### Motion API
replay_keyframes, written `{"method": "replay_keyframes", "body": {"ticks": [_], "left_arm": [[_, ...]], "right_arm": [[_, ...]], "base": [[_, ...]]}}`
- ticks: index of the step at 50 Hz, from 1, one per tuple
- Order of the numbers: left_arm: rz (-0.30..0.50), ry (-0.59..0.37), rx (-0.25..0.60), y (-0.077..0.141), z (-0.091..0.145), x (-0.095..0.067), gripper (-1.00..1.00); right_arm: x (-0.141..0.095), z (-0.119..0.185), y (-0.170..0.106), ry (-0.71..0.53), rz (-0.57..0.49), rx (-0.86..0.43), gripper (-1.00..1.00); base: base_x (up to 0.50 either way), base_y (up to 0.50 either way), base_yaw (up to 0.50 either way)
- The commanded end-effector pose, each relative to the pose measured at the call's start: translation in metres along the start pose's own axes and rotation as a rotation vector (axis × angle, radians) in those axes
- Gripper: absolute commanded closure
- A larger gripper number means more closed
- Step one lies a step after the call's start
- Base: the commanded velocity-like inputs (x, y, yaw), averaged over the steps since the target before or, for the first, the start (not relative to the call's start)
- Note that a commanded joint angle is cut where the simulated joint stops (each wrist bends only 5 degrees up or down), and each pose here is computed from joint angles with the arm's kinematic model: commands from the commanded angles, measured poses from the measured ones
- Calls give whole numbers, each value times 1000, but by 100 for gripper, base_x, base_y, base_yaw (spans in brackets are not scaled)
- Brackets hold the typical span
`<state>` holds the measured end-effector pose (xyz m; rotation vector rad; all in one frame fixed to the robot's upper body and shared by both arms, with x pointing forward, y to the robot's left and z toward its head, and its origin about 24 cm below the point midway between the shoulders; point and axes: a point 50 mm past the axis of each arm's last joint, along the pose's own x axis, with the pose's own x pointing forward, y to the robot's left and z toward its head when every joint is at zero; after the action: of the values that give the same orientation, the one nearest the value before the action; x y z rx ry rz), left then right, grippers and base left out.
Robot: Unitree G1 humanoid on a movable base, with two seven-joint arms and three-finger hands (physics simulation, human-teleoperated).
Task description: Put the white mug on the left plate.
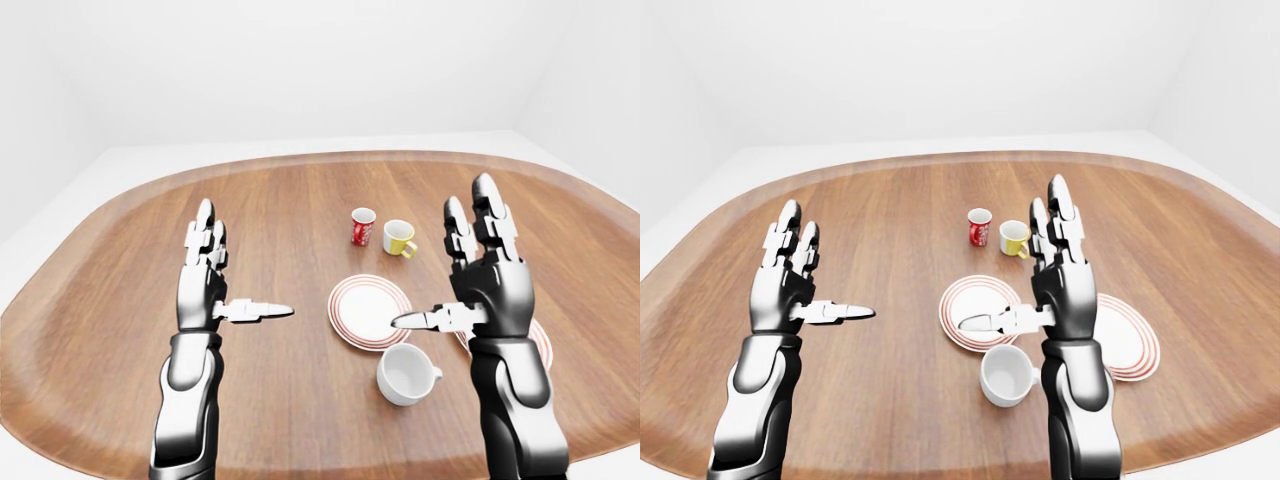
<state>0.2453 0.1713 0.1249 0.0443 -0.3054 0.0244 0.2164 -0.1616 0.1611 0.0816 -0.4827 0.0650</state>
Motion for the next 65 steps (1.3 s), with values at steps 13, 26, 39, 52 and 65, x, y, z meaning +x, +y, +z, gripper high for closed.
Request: {"method": "replay_keyframes", "body": {"ticks": [13,26,39,52,65], "left_arm": [[0,4,2,0,-1,0,-100],[0,6,2,0,-1,0,-100],[-2,7,3,-1,-1,-1,-100],[-1,11,5,-1,-2,-1,-100],[0,15,5,-1,-3,-1,-100]], "right_arm": [[-21,31,12,-67,117,-225,-100],[-26,54,19,-152,191,-303,-100],[-33,47,28,-77,326,-425,-100],[-43,26,27,73,386,-481,-100],[-46,17,23,145,408,-531,-100]], "base": [[0,0,0],[0,0,0],[0,0,0],[0,0,0],[0,0,0]]}}
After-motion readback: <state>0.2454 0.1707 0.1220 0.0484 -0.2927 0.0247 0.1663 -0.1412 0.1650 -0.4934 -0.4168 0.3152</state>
